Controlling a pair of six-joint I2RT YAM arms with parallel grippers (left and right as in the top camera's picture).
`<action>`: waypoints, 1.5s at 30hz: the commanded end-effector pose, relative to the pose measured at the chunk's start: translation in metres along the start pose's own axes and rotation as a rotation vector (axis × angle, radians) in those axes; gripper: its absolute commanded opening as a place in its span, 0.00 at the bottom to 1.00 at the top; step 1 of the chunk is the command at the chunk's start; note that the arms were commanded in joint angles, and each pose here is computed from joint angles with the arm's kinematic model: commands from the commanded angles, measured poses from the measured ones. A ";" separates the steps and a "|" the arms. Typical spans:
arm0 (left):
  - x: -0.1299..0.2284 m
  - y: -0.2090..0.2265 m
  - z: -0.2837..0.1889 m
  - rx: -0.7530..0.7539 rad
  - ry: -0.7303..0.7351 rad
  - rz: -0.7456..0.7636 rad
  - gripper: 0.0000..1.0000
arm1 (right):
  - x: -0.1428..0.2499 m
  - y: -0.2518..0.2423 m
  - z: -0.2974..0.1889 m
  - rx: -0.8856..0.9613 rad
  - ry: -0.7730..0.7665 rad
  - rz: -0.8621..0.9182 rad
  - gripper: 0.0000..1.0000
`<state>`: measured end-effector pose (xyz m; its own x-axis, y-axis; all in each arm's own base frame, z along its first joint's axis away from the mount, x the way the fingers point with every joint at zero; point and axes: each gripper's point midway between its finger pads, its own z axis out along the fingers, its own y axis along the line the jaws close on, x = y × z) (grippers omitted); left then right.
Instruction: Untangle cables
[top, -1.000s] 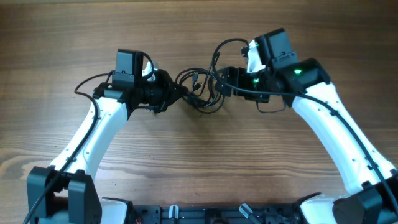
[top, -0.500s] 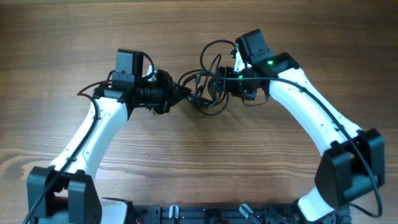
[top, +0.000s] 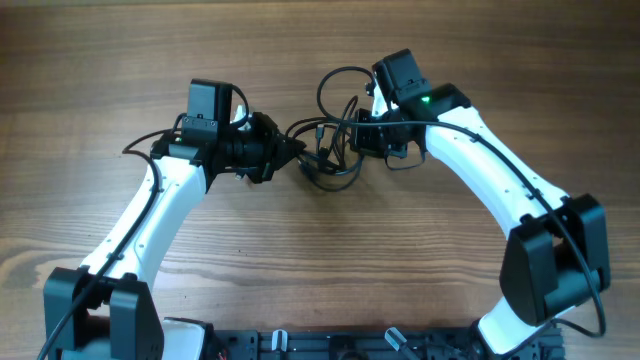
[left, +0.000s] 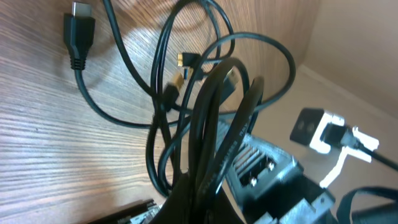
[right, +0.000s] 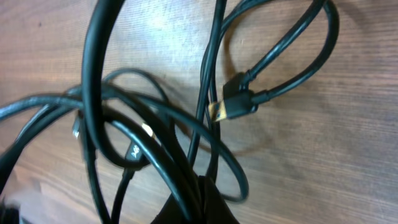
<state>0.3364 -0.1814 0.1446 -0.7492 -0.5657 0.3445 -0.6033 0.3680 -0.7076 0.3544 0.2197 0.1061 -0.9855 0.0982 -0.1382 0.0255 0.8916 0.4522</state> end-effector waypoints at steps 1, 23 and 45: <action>-0.026 0.011 -0.002 -0.050 -0.141 -0.009 0.04 | 0.009 0.032 -0.042 -0.134 -0.019 -0.164 0.04; -0.056 0.024 -0.010 -0.109 -0.333 -0.112 0.04 | 0.065 0.096 -0.232 -1.010 0.016 -0.363 0.04; -0.023 0.020 -0.010 -0.167 -0.170 0.563 0.04 | -0.048 -0.127 -0.135 0.220 -0.291 0.116 0.05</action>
<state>0.3319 -0.1741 0.1313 -0.9398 -0.3295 -0.0908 -0.1794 0.7019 -0.6893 0.3636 0.0863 0.1961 -0.9042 0.2645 -0.3353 0.0902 0.8857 0.4555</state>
